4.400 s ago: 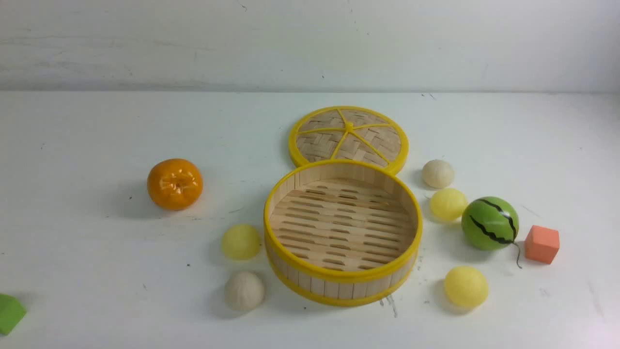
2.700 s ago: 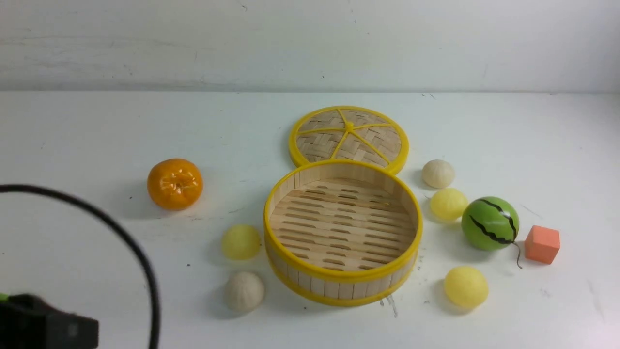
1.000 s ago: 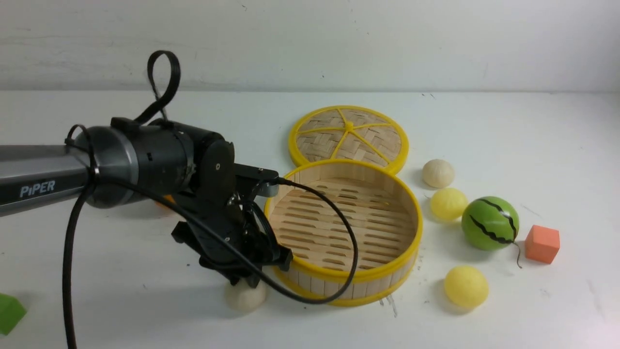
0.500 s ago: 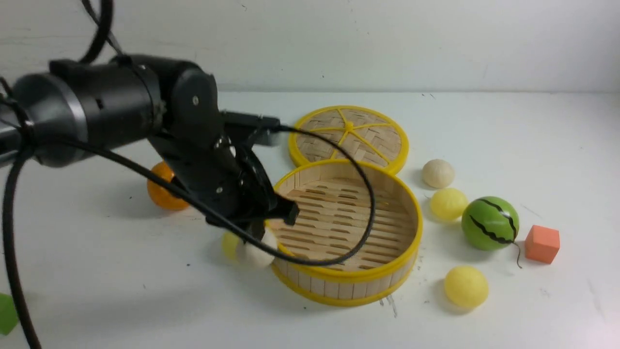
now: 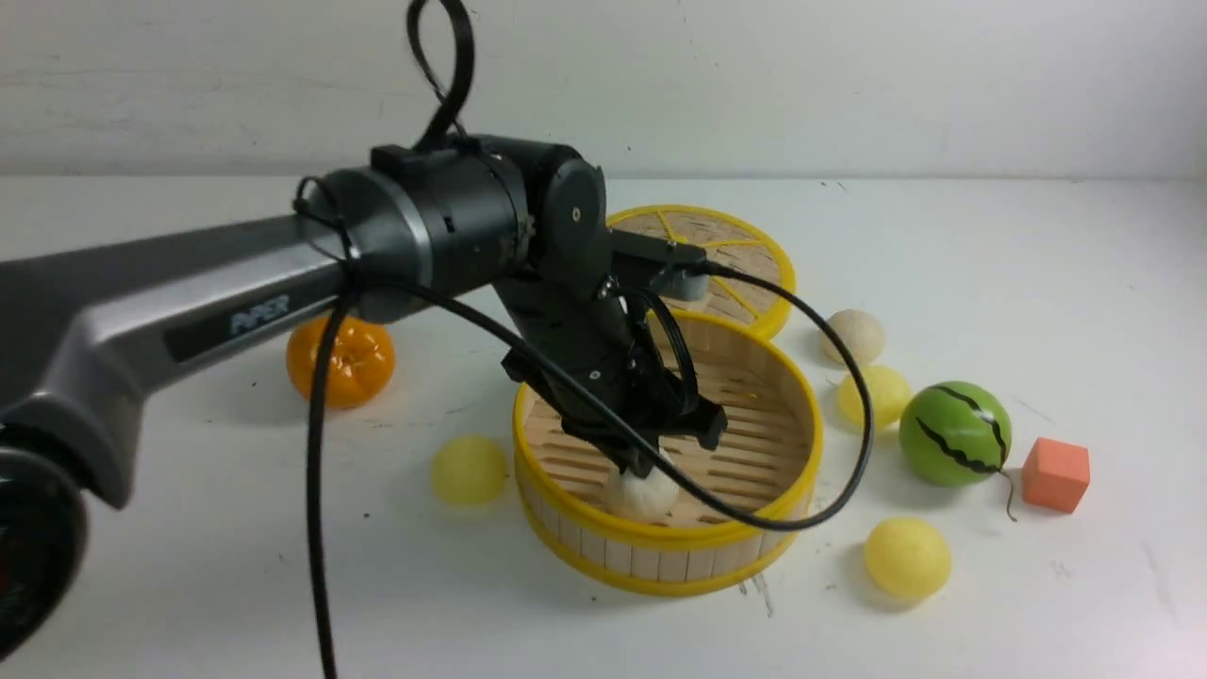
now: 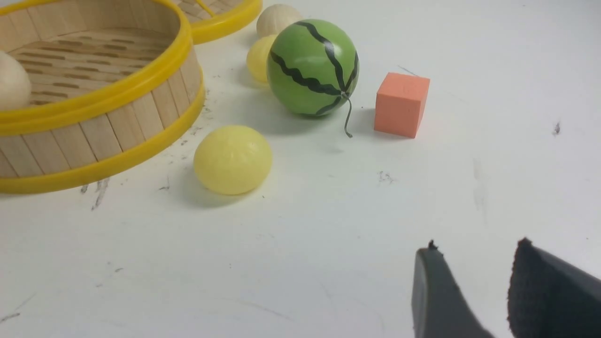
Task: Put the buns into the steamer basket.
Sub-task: Use the left arm to put the steamed stuffed bun into the steamer, then use the left arm to grab a steamed stuffed bun
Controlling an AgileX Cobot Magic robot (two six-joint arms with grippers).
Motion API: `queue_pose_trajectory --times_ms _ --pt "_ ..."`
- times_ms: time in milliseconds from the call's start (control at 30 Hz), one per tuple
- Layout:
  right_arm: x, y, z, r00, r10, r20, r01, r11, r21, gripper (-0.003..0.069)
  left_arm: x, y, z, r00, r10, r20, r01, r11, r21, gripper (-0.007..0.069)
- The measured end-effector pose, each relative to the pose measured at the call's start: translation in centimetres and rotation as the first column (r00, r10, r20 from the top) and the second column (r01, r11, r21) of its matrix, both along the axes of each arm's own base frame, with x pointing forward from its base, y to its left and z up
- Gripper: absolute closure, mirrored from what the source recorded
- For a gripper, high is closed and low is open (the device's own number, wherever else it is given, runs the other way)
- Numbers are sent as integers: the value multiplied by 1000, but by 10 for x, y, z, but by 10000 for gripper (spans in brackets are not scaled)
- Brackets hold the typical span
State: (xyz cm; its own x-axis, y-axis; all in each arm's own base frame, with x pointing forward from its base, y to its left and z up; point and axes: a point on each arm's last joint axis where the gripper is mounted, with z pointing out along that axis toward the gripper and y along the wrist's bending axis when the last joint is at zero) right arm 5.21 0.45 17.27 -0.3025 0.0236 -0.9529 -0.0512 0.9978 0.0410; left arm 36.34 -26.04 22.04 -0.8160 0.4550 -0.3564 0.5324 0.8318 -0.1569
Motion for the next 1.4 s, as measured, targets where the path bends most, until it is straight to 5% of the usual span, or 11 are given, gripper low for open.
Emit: queue_pose_trajectory --times_ms 200,400,533,600,767,867,1067,1400 --pt "0 0 0 1000 0 0 0 1000 0 419 7 -5 9 1000 -12 -16 12 1000 19 413" --pt "0 0 0 1000 0 0 0 1000 0 419 -5 4 64 1000 -5 -29 6 1000 28 243" --pt "0 0 0 1000 0 0 0 1000 0 419 -20 18 93 1000 8 19 -9 999 41 291" --pt "0 0 0 1000 0 0 0 1000 0 419 -30 36 93 999 44 8 -45 995 88 390" --pt "0 0 0 1000 0 0 0 1000 0 419 -34 78 48 985 147 -92 -128 974 185 599" --pt "0 0 0 1000 0 0 0 1000 0 419 -23 99 25 969 224 -107 -204 964 173 638" --pt "0 0 0 1000 0 0 0 1000 0 419 1 119 7 955 282 -88 -275 958 87 622" --pt "0 0 0 1000 0 0 0 1000 0 419 20 115 -8 964 267 7 -268 963 22 375"
